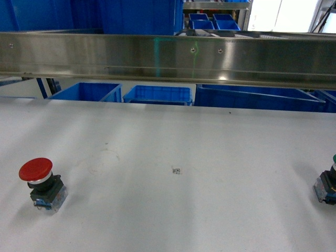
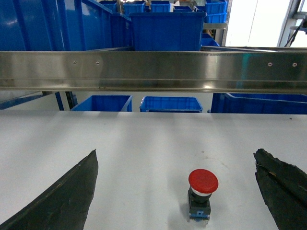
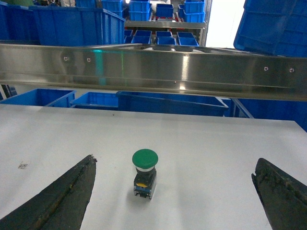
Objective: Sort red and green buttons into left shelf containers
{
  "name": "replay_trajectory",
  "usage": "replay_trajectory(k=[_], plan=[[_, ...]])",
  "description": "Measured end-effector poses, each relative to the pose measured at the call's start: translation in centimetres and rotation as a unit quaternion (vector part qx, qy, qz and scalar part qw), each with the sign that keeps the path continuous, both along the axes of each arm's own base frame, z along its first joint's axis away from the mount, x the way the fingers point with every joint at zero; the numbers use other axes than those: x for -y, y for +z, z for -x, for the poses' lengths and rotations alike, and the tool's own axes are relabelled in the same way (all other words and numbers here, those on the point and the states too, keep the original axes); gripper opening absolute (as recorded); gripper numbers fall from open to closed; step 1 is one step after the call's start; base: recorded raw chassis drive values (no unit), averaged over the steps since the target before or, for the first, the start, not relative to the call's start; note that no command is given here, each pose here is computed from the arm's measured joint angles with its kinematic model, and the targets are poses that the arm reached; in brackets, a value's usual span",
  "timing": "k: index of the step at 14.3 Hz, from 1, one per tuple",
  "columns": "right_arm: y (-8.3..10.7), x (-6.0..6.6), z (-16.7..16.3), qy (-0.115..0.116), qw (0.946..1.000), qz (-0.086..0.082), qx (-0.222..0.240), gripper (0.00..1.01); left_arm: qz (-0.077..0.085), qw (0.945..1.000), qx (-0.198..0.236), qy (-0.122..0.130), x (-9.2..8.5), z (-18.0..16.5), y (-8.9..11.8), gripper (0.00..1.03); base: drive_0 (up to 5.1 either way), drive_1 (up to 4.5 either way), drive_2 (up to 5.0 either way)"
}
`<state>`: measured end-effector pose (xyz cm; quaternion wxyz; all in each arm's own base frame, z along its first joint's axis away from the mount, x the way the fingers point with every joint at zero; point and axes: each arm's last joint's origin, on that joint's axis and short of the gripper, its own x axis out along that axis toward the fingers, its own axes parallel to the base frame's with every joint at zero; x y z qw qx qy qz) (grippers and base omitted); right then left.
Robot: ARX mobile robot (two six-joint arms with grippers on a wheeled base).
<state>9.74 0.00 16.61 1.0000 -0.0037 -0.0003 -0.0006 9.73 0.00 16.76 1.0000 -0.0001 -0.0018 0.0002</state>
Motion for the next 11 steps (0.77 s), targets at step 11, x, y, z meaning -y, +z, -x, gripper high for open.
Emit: replay_trajectory(k=[11], plan=[[0.0,0.0,0.0,0.0,1.0,0.0,0.0,0.98,0.0,1.0,0.0,0.0,0.0,0.0,0.0,0.98,0.0,0.0,0.0]])
